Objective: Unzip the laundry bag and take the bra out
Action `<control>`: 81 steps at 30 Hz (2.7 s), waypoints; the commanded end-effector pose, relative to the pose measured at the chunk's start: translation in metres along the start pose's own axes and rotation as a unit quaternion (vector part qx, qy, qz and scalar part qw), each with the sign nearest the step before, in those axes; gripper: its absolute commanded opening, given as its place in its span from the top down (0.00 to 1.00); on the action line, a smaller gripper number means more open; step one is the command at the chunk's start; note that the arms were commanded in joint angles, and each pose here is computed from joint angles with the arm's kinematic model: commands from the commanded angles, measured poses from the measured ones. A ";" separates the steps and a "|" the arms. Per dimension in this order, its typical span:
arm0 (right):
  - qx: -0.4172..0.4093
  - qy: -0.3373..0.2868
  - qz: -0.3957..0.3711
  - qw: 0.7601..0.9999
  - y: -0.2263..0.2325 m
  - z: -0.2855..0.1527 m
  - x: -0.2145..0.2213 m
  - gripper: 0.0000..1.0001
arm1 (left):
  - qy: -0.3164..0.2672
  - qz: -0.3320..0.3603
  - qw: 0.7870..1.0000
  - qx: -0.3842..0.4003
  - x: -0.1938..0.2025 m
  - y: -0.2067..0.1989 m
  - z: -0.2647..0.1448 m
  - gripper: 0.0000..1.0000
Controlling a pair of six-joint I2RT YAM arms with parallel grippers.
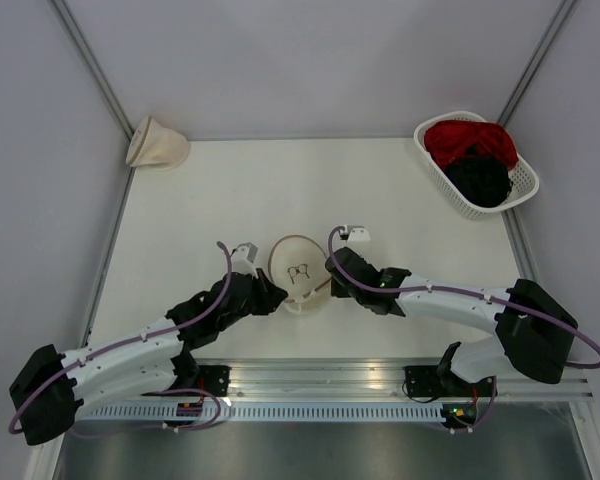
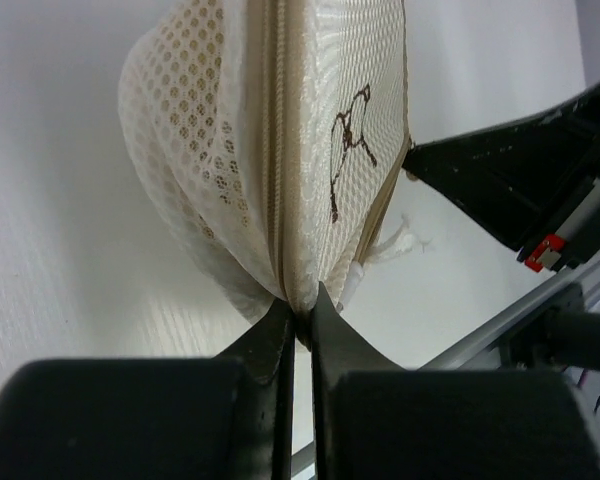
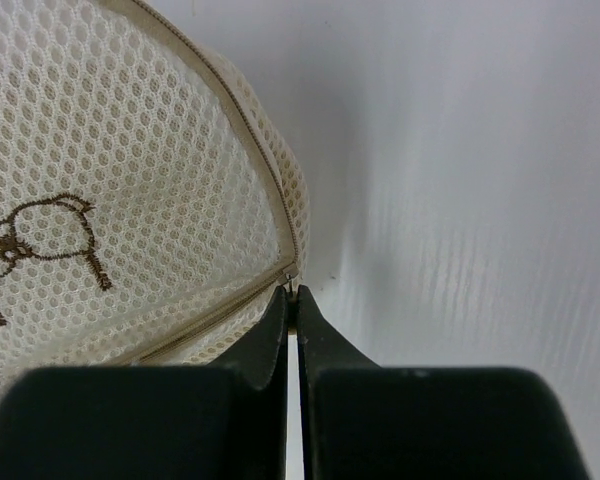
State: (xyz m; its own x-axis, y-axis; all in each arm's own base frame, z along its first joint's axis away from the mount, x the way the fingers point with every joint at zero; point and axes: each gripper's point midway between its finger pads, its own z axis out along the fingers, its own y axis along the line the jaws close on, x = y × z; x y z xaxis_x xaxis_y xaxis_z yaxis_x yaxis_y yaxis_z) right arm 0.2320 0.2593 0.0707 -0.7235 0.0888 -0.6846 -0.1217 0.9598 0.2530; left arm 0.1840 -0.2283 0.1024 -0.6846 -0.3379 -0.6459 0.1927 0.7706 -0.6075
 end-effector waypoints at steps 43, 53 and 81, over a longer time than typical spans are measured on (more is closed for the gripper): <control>-0.305 0.116 -0.014 0.945 0.132 -0.063 0.049 0.99 | 0.039 -0.275 0.961 0.007 -0.002 -0.020 -0.012 0.16; -0.305 0.092 -0.025 0.947 0.128 -0.074 0.038 1.00 | 0.033 -0.261 0.965 -0.011 0.001 -0.018 0.015 0.61; 0.013 0.065 -0.139 0.988 0.004 -0.012 0.030 0.99 | -0.010 -0.128 0.991 -0.040 -0.046 0.006 0.005 0.98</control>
State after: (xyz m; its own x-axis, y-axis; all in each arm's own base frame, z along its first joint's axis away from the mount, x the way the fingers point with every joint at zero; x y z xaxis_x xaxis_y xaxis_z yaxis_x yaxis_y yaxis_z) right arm 0.1797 0.2936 0.0670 -0.7723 -0.1883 -0.6067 -0.3694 0.9101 0.1877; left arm 0.2150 -0.2074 0.1079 -0.6725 -0.6154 -0.4112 -0.1588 0.6626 -0.7319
